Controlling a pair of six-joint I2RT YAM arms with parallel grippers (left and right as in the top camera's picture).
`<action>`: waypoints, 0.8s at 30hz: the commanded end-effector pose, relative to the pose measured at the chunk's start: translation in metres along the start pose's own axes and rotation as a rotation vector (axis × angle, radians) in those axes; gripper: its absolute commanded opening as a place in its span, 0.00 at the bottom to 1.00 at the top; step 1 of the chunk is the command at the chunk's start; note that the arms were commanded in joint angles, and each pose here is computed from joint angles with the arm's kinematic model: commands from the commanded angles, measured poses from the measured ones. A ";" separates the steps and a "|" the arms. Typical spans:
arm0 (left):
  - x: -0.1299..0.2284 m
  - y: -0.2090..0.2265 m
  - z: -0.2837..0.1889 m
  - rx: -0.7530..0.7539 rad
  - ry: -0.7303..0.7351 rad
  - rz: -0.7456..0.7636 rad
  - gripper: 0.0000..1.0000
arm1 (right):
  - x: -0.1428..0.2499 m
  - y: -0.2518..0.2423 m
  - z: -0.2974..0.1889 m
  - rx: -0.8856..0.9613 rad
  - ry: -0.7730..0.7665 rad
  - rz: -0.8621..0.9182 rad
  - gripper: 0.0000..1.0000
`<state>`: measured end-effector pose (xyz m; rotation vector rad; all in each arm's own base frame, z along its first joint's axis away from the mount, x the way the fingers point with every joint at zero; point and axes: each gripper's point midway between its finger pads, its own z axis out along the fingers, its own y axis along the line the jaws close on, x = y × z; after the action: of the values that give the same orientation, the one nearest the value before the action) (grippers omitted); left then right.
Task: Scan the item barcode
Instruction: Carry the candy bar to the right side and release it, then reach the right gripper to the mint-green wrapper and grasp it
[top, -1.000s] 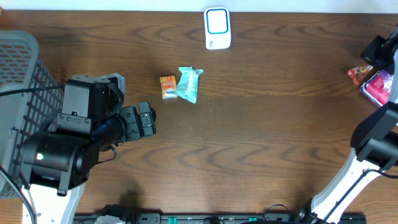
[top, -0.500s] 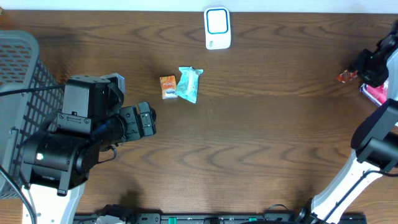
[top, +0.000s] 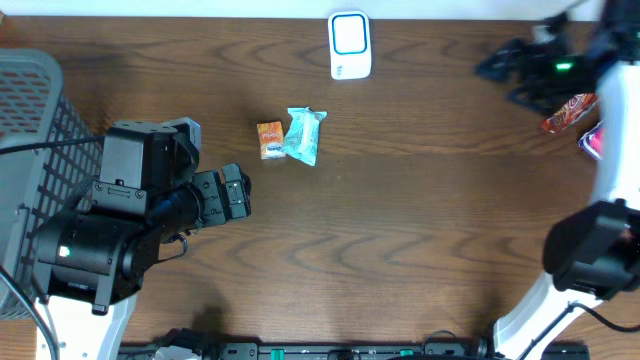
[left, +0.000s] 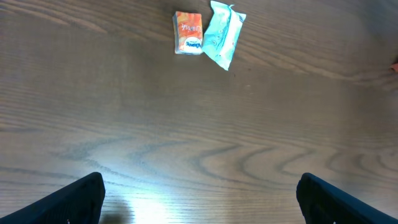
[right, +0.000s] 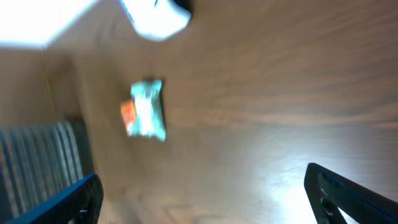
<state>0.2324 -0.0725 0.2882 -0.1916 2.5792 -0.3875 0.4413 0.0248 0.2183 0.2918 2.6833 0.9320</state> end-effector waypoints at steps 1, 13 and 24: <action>0.000 0.001 -0.001 -0.006 -0.001 0.010 0.98 | 0.028 0.018 0.042 0.030 0.116 -0.091 0.99; 0.000 0.001 -0.001 -0.006 -0.001 0.010 0.98 | 0.090 0.076 0.178 0.135 0.132 -0.194 0.99; 0.000 0.001 -0.001 -0.006 -0.001 0.010 0.98 | 0.132 0.109 0.233 0.053 0.109 -0.291 0.99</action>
<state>0.2324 -0.0725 0.2882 -0.1916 2.5792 -0.3875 0.4136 0.2691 0.0935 -0.1452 2.7318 0.8157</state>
